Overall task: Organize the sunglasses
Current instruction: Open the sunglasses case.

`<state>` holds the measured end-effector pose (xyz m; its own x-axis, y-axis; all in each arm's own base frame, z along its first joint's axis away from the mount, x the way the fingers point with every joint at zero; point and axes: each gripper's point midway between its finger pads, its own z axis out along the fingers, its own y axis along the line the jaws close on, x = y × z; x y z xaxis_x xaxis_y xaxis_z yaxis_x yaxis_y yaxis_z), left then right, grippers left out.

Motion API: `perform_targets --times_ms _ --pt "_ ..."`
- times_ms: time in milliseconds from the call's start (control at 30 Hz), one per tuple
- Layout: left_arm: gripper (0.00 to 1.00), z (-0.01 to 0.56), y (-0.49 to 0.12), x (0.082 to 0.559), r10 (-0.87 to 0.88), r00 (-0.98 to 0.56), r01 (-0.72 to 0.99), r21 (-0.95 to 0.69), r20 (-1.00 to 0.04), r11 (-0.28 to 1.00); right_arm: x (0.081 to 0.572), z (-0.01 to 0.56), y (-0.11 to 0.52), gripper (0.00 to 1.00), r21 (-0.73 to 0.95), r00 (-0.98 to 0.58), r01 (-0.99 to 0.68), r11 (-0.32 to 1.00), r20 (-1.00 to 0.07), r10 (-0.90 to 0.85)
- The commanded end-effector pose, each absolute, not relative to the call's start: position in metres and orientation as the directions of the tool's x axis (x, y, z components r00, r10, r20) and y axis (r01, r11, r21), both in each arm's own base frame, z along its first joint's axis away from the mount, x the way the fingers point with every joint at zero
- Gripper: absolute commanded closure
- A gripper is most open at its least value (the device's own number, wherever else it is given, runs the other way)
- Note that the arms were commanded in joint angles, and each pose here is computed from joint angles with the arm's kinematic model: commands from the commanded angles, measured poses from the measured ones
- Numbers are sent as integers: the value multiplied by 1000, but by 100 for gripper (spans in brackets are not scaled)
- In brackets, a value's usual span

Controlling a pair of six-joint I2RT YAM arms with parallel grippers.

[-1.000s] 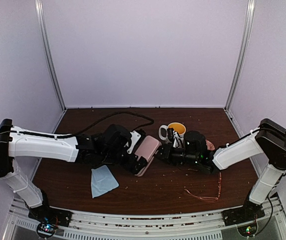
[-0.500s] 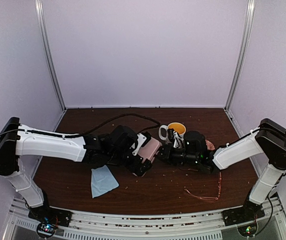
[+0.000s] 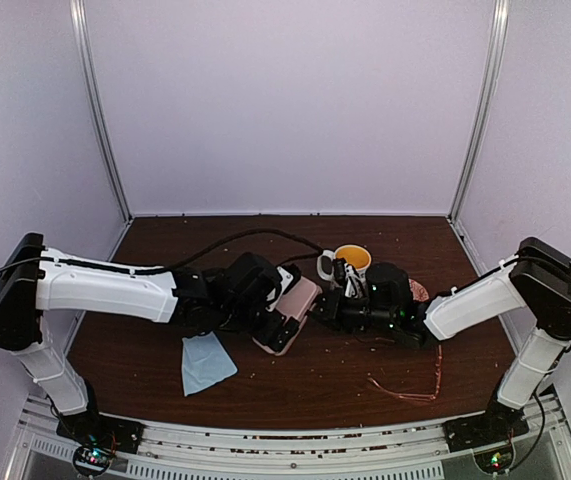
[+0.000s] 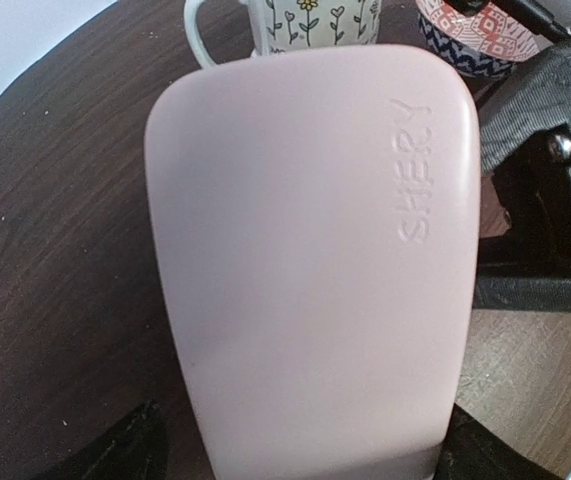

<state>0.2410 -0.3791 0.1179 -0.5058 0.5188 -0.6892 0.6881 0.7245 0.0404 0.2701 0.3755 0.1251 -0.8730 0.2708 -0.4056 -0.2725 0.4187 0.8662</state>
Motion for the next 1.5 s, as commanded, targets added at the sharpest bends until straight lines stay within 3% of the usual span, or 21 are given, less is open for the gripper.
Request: perform_targets --times_ms 0,233,533,933,1200,1400,1467 --pt "10 131 -366 254 531 -482 645 128 -696 754 270 134 375 100 852 -852 -316 417 -448 271" --pt "17 141 -355 262 511 -484 621 132 -710 772 267 126 369 100 811 -842 -338 478 -487 231" --pt "18 143 -332 278 487 -508 571 146 -711 808 258 121 369 100 781 -843 -379 496 -512 162" --pt "17 146 -293 297 433 -545 498 138 -718 856 249 130 372 100 793 -836 -426 435 -529 146" --pt "3 160 -321 279 354 -556 590 -57 -752 806 262 121 367 100 795 -844 -353 493 -498 199" --pt "3 161 -335 262 293 -593 625 -200 -750 754 269 125 370 100 819 -844 -319 477 -475 250" --pt "7 155 -335 258 289 -609 622 -219 -739 752 270 127 370 100 822 -842 -315 474 -472 259"
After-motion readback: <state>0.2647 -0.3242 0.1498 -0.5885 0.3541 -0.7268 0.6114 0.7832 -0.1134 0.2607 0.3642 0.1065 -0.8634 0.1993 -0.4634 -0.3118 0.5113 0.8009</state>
